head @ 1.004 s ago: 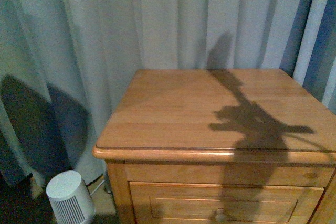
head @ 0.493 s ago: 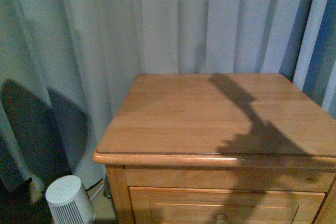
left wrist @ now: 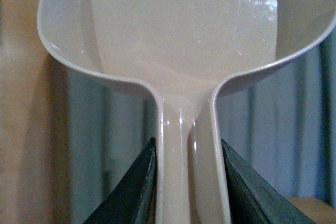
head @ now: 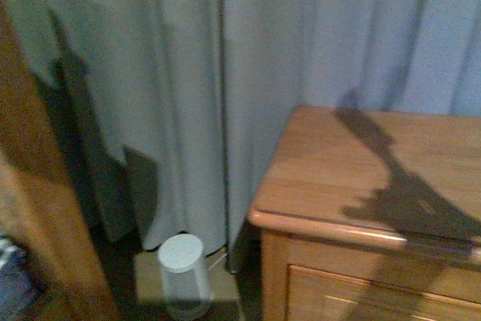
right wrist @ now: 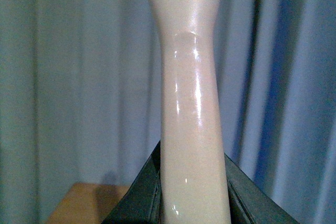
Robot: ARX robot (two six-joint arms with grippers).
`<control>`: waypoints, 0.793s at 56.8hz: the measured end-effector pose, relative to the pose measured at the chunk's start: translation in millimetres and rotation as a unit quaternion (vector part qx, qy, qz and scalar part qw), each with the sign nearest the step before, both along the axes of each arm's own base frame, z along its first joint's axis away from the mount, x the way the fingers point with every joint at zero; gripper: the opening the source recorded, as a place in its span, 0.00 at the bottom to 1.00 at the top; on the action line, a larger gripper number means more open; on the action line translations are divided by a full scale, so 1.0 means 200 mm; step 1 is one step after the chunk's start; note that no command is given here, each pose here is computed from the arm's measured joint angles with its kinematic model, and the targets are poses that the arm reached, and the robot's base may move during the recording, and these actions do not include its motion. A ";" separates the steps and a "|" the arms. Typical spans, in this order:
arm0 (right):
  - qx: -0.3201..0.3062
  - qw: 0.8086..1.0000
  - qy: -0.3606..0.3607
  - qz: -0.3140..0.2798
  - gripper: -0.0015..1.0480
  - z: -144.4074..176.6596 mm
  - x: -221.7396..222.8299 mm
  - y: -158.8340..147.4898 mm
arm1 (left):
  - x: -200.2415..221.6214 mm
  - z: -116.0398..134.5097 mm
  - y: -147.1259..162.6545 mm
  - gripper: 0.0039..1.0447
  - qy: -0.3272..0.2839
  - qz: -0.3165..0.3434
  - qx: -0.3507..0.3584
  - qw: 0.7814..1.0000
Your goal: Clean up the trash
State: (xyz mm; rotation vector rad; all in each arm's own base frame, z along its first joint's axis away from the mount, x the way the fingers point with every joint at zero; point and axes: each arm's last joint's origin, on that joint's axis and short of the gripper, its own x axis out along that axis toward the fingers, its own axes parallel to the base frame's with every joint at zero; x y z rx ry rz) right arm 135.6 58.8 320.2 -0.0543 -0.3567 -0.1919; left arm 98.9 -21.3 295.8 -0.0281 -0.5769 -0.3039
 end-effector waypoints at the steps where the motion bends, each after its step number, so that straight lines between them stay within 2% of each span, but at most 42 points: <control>1: 0.000 1.000 0.000 0.001 0.19 0.00 0.00 0.00 | 0.00 0.00 0.00 0.28 0.000 0.000 0.000 1.000; 45: -0.008 1.000 0.008 -0.001 0.19 -0.02 0.01 0.01 | 0.00 0.00 0.00 0.28 0.001 -0.001 0.001 1.000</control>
